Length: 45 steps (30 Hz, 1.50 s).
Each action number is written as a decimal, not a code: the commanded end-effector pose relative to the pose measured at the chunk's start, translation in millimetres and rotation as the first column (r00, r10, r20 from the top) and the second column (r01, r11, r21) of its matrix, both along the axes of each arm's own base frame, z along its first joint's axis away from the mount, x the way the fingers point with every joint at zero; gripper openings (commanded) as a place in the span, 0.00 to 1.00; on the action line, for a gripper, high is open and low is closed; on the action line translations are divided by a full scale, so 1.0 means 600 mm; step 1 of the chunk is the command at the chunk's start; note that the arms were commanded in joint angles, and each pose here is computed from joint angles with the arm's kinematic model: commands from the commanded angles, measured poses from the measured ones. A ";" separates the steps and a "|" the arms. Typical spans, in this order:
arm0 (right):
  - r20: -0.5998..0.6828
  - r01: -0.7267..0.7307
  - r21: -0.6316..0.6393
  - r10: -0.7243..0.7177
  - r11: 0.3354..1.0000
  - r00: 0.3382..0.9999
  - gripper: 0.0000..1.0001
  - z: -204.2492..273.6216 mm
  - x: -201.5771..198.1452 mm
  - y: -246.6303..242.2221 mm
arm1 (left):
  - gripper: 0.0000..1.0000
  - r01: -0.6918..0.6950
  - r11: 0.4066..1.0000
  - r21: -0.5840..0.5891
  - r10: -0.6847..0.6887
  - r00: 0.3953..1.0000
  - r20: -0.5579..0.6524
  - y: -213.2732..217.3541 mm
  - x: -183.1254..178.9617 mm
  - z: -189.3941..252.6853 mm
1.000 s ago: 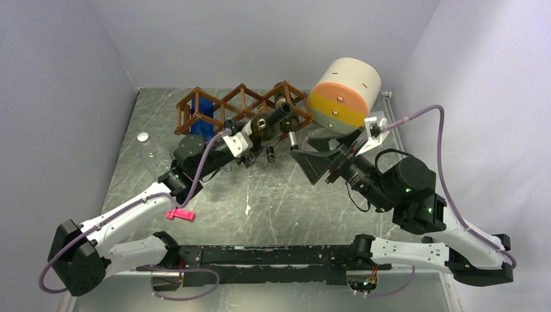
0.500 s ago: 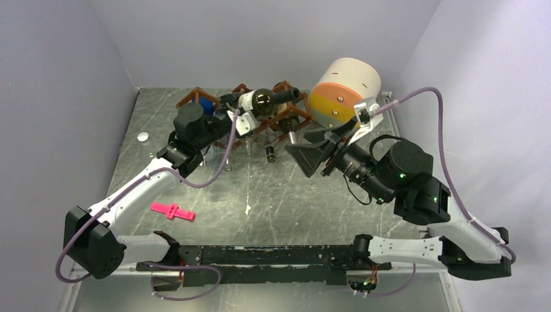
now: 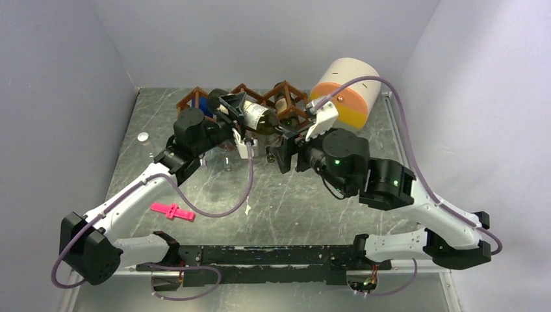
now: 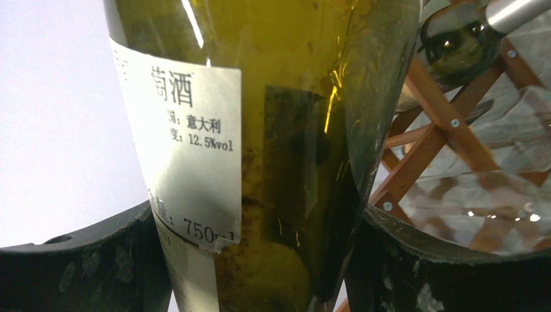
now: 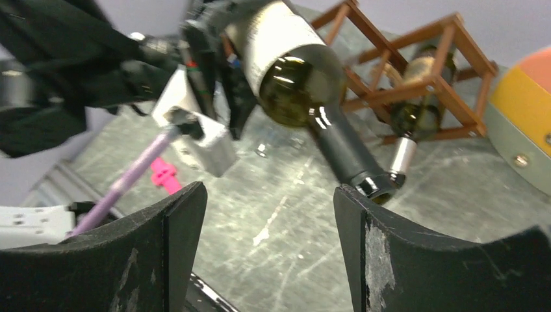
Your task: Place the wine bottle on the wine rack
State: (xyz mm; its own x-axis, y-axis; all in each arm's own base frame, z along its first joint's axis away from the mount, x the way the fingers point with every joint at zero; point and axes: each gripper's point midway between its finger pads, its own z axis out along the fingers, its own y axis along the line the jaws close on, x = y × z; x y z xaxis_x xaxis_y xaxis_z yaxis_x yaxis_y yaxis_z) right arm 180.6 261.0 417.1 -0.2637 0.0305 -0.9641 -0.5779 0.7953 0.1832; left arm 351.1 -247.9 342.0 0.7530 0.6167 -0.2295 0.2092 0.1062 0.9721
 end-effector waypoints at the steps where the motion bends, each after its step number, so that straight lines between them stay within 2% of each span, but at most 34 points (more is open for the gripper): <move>1: 0.000 0.151 -0.132 -0.152 0.980 0.988 0.76 -0.047 0.028 -0.033 | 0.07 0.064 0.995 0.071 -0.081 0.959 0.273 -0.002 -0.045 0.106; 3: -0.010 0.163 -0.157 -0.167 0.974 0.986 0.76 -0.057 0.030 -0.035 | 0.07 0.072 0.989 0.127 -0.105 0.953 0.284 -0.002 -0.052 0.095; 6: -0.006 0.168 -0.187 -0.172 0.968 0.985 0.78 -0.069 0.033 -0.037 | 0.07 0.064 0.989 0.136 -0.105 0.941 0.323 0.002 -0.058 0.097; 13: -0.031 0.081 -0.261 -0.092 0.962 0.995 0.80 -0.104 0.036 -0.013 | 0.07 0.175 0.967 0.187 -0.226 0.927 0.301 -0.016 -0.091 0.088; 17: -0.103 0.028 -0.299 -0.061 0.954 0.993 0.77 -0.138 0.056 -0.013 | 0.07 0.204 0.960 0.193 -0.256 0.918 0.303 -0.021 -0.102 0.087; 24: -0.202 -0.140 -0.269 0.087 0.953 0.976 0.72 -0.179 0.054 0.009 | 0.07 0.212 0.954 0.213 -0.269 0.920 0.285 -0.025 -0.104 0.071; 31: -0.253 -0.221 -0.296 0.147 0.929 0.956 0.72 -0.212 0.044 0.025 | 0.07 0.202 0.955 0.219 -0.257 0.929 0.266 -0.025 -0.101 0.055; 37: -0.267 -0.239 -0.316 0.156 0.918 0.951 0.72 -0.236 0.047 0.030 | 0.07 0.232 0.949 0.214 -0.282 0.928 0.243 -0.031 -0.107 0.056; 45: -0.282 -0.263 -0.326 0.172 0.908 0.944 0.64 -0.255 0.060 0.052 | 0.07 0.239 0.947 0.215 -0.288 0.928 0.236 -0.033 -0.108 0.053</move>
State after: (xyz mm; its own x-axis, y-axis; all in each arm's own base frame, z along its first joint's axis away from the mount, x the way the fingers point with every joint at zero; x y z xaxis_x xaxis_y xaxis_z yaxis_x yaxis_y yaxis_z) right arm 211.8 284.4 266.4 -0.4657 -0.3780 -0.8002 -0.6987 0.7120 0.0702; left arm 300.3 -260.9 317.5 0.8902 0.4551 0.0202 0.0839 -0.2073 0.9747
